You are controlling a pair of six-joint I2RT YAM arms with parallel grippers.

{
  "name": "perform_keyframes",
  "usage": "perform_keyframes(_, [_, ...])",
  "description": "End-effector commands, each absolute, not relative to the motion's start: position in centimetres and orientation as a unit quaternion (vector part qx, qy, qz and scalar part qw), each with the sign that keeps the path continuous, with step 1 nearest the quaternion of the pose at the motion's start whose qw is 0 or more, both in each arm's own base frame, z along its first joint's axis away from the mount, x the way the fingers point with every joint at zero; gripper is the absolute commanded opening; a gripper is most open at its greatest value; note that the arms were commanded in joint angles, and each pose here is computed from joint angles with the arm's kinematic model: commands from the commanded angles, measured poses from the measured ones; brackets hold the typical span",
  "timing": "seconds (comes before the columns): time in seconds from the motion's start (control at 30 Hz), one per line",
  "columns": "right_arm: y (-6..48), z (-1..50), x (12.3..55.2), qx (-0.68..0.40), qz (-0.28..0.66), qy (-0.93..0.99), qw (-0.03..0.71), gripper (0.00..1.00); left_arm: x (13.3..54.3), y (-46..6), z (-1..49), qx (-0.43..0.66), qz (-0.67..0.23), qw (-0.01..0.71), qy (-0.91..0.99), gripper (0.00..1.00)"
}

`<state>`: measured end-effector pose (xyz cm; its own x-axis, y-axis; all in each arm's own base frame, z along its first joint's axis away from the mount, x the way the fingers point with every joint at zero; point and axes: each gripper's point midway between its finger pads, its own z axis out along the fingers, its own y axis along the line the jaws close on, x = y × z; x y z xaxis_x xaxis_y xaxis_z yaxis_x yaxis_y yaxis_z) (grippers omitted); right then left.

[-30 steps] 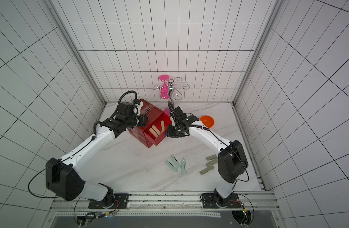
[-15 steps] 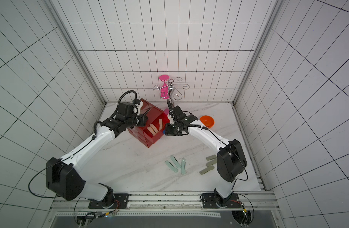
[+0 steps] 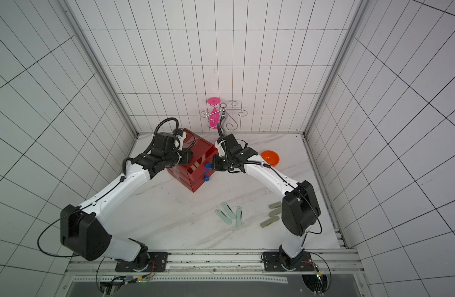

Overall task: Place the fruit knives into the drawer by color
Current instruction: Close the drawer in the storage box.

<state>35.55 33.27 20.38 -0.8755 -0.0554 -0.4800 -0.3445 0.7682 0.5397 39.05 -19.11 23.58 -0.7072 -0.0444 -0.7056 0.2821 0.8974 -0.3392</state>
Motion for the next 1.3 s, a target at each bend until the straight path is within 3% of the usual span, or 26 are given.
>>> perform_keyframes(0.0, [36.2,25.6,37.2,-0.136,0.376,0.874,0.277,0.0,35.5,-18.1,16.1,0.066,-0.175,0.246,0.951,0.0])
perform_keyframes(1.0, [37.4,23.8,39.4,-0.11,0.4,0.859,0.301,0.01,35.5,-18.0,16.2,0.066,-0.173,0.246,0.951,0.0])
perform_keyframes(1.27, [34.4,23.1,37.1,-0.084,0.385,0.867,0.305,0.11,35.5,-17.9,16.3,0.066,-0.172,0.249,0.951,0.0])
